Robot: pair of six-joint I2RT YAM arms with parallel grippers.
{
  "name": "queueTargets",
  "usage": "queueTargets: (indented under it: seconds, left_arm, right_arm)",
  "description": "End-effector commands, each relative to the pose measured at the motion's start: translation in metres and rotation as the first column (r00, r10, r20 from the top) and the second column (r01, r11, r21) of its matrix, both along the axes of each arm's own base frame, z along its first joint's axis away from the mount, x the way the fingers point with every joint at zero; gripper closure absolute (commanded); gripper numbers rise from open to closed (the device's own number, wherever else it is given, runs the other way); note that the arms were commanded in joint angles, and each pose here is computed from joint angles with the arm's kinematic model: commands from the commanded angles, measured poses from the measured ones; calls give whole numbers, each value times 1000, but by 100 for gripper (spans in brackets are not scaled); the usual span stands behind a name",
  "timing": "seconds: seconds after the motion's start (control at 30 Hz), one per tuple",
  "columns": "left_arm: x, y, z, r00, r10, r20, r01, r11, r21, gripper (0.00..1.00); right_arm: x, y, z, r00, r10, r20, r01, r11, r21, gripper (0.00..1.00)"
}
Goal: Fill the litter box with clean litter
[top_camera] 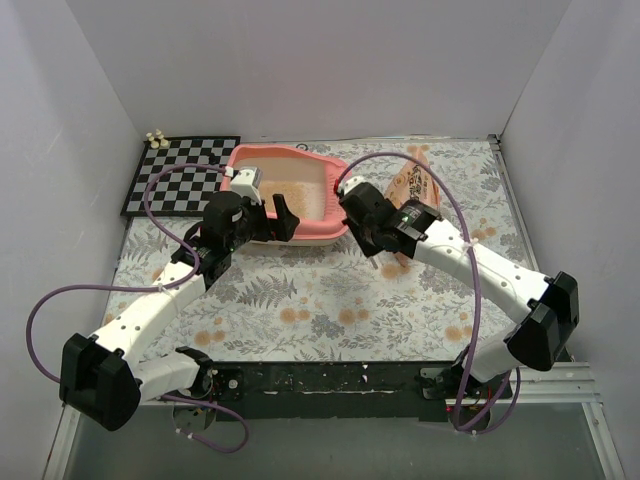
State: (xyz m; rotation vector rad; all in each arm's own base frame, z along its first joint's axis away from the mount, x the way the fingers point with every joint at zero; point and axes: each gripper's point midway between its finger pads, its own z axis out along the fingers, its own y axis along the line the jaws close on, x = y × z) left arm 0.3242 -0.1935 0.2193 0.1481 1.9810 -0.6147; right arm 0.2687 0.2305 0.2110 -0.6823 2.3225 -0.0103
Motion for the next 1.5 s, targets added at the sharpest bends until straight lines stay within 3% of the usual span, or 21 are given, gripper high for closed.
queueTargets:
  seconds: [0.0,0.2,0.5,0.67,0.87,1.03,1.3,1.47]
  left_arm:
    - [0,1,16,997,-13,75,14,1000,-12,2]
    - [-3,0,21,996,-19,87,22,999,-31,2]
    - [-8,-3,24,996,-31,83,36,998,-56,2]
    - [-9,0,25,996,-21,86,26,998,-60,2]
    - [-10,-1,23,997,-22,76,27,998,-63,2]
    - [-12,-1,24,997,-25,72,30,997,-66,2]
    - [-13,-3,20,998,-35,56,39,997,-69,2]
    - [-14,-3,18,998,-39,53,43,997,-68,2]
  right_arm:
    - [-56,-4,-51,974,98,-205,-106,994,-29,99]
    - [-96,-37,-107,949,-40,-313,34,999,-24,99]
    - [-106,-86,-139,893,-379,-244,382,923,-36,99]
    - [-113,-100,-149,855,-452,-254,459,888,-36,99]
    - [-94,-93,-109,878,-442,-187,451,893,8,49]
    - [-63,-89,-44,892,-449,-58,451,893,12,31]
    - [29,-105,15,849,-527,41,516,843,151,27]
    - [84,-122,13,831,-555,31,537,815,218,27]
